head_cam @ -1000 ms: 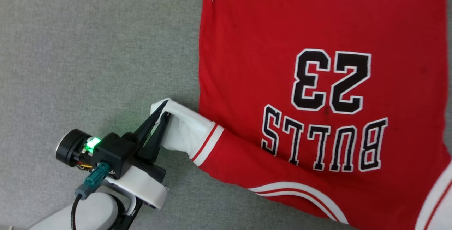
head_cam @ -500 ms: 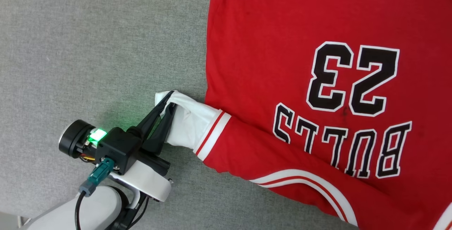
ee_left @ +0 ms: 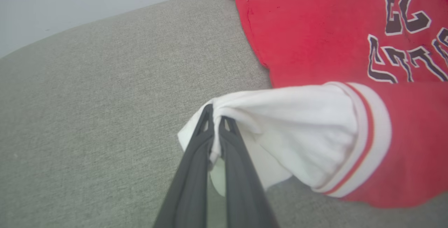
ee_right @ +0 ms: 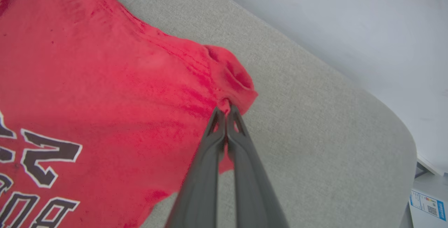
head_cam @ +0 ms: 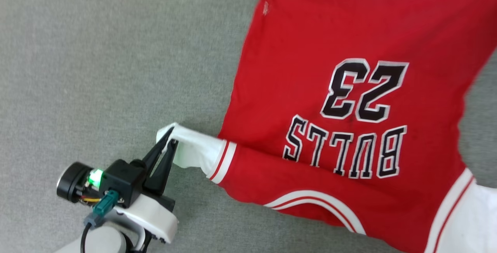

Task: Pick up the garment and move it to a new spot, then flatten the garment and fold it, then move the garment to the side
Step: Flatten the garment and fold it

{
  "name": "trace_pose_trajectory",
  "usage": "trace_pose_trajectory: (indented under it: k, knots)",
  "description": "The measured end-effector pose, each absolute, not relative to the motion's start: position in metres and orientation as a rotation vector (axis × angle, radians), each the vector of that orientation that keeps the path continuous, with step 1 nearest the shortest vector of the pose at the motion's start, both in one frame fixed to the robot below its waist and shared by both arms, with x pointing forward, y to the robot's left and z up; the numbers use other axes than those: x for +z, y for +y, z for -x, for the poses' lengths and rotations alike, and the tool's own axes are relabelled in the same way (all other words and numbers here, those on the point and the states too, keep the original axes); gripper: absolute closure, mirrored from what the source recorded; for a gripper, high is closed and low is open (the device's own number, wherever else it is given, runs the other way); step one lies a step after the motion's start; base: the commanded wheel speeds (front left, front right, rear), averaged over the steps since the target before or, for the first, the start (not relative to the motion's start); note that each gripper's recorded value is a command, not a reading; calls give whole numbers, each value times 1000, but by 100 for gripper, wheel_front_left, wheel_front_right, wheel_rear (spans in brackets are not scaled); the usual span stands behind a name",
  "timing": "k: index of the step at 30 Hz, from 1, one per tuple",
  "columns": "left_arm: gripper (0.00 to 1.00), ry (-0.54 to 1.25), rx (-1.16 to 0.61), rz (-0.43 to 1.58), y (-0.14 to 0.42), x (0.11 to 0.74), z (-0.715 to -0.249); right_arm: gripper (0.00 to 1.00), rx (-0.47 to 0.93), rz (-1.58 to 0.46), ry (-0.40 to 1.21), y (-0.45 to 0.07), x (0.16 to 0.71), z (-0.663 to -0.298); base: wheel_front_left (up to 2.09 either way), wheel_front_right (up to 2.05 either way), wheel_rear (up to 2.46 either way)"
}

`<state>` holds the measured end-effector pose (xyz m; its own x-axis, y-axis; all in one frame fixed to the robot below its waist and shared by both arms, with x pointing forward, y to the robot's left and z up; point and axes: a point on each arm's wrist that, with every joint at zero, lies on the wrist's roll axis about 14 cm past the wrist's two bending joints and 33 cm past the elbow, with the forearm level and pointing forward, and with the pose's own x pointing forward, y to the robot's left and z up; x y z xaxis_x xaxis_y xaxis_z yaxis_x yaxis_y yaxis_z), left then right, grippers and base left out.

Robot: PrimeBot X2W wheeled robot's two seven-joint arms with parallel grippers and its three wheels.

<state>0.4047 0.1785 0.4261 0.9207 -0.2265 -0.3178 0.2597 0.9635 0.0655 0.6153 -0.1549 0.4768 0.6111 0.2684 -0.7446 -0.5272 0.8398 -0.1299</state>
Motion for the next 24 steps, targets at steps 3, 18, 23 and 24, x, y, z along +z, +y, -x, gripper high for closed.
trace_pose_trajectory:
  k: [3, 18, 23, 24]
  knots:
    - [100, 299, -253, -98, 175, 435, -397, 100, 474, 399, 791, -177, 484, -585, 0, 0, 0]
    - [100, 253, -303, -99, 159, 456, -382, 100, 359, 286, 1088, -294, 411, -397, 0, 0, 0]
    - [100, 253, -303, -102, 159, 457, -380, 100, 336, 179, 1238, -299, 370, -334, 0, 0, 0]
    - [100, 255, -302, -100, 159, 457, -379, 100, 334, 147, 1256, -297, 364, -325, 0, 0, 0]
